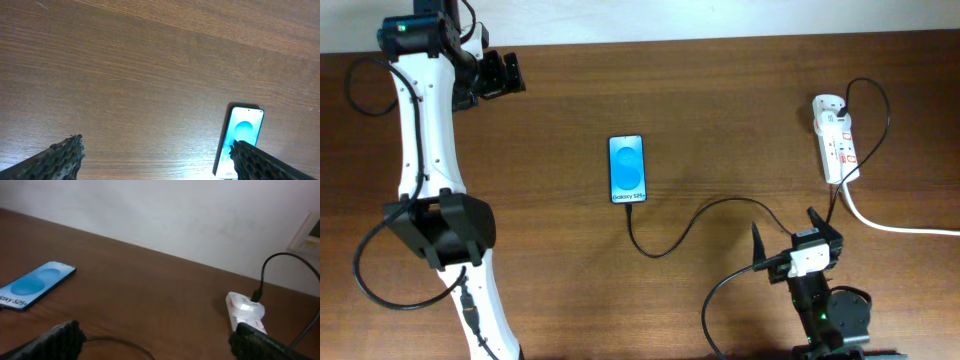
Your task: Plug charger to phone and switch on socket
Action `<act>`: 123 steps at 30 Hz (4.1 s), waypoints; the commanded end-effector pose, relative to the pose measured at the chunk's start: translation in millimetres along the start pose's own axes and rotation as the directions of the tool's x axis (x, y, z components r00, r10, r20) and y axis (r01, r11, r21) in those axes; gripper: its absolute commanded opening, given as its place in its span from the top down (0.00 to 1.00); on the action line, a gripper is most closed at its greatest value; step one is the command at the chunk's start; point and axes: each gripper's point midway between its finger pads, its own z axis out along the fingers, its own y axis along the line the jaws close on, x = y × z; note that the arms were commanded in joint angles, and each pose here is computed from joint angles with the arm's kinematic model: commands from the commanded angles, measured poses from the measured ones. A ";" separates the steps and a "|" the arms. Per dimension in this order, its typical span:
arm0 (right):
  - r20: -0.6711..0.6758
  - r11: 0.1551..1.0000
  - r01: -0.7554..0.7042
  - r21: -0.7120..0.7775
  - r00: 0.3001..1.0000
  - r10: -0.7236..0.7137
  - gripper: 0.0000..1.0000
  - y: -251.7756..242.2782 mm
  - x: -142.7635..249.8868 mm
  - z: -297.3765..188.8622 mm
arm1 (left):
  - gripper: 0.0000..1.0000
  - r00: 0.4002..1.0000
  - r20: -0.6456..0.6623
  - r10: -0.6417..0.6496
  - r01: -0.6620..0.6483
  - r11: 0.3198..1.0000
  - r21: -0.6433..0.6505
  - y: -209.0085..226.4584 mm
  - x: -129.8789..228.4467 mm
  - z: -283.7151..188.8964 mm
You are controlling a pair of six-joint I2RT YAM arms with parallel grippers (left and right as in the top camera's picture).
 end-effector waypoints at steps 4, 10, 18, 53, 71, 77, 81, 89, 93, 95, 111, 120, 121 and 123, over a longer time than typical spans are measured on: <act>-0.007 1.000 -0.005 0.028 1.000 0.005 0.02 -4.8 3.1 -0.3 | 0.01 1.000 0.021 0.005 -0.005 1.000 -0.003 1.0 -3.1 -7.1; -0.008 1.000 -0.005 0.028 1.000 0.005 0.02 -4.8 3.1 -0.3 | 0.01 1.000 0.021 0.005 -0.005 1.000 -0.003 1.1 -3.1 -7.1; -0.007 1.000 -0.005 0.028 1.000 0.005 0.02 -4.8 3.1 -0.3 | 0.00 1.000 0.021 0.005 -0.005 1.000 -0.003 1.0 -3.1 -7.1; -0.007 1.000 -0.005 0.028 1.000 0.005 0.02 -4.8 3.1 -0.3 | 0.01 0.310 0.886 0.345 -0.329 0.913 -0.240 3.3 220.6 -108.8; -0.007 1.000 -0.005 0.028 1.000 0.005 0.02 -4.8 3.1 -0.3 | 0.01 0.231 0.891 0.391 -0.331 0.893 -0.306 15.6 244.8 -65.7; -0.007 1.000 -0.005 0.028 1.000 0.005 0.02 -4.8 3.1 -0.3 | 0.01 0.263 0.852 0.453 -0.383 0.859 -0.339 12.7 258.1 -50.2; -0.007 1.000 -0.005 0.028 1.000 0.005 0.02 -4.8 3.1 -0.3 | 0.01 0.263 0.852 0.452 -0.385 0.859 -0.337 12.3 258.2 -50.2; -0.007 1.000 -0.005 0.028 1.000 0.005 0.02 -4.8 3.1 -0.3 | 0.01 0.263 0.852 0.452 -0.385 0.859 -0.337 12.3 258.2 -50.4; -0.008 1.000 -0.005 0.028 1.000 0.005 0.02 -4.8 3.1 -0.3 | 0.01 0.263 0.852 0.452 -0.385 0.859 -0.337 12.3 258.2 -50.4; -0.007 1.000 -0.005 0.028 1.000 0.005 0.02 -4.8 3.1 -0.3 | 0.01 0.263 0.852 0.452 -0.385 0.859 -0.337 12.3 258.2 -50.4; -0.007 1.000 -0.005 0.028 1.000 0.005 0.02 -4.8 3.1 -0.3 | 0.01 0.263 0.852 0.452 -0.385 0.859 -0.337 12.3 258.2 -50.4; -0.007 1.000 -0.005 0.028 1.000 0.005 0.02 -4.8 3.1 -0.3 | 0.01 0.263 0.852 0.452 -0.385 0.859 -0.337 12.3 258.2 -50.4; -0.007 1.000 -0.005 0.028 1.000 0.005 0.02 -4.8 3.1 -0.3 | 0.01 0.263 0.852 0.452 -0.385 0.859 -0.337 12.3 258.2 -50.4; -0.008 1.000 -0.005 0.028 1.000 0.005 0.02 -4.8 3.1 -0.3 | 0.01 0.263 0.852 0.452 -0.385 0.859 -0.337 12.3 258.2 -50.4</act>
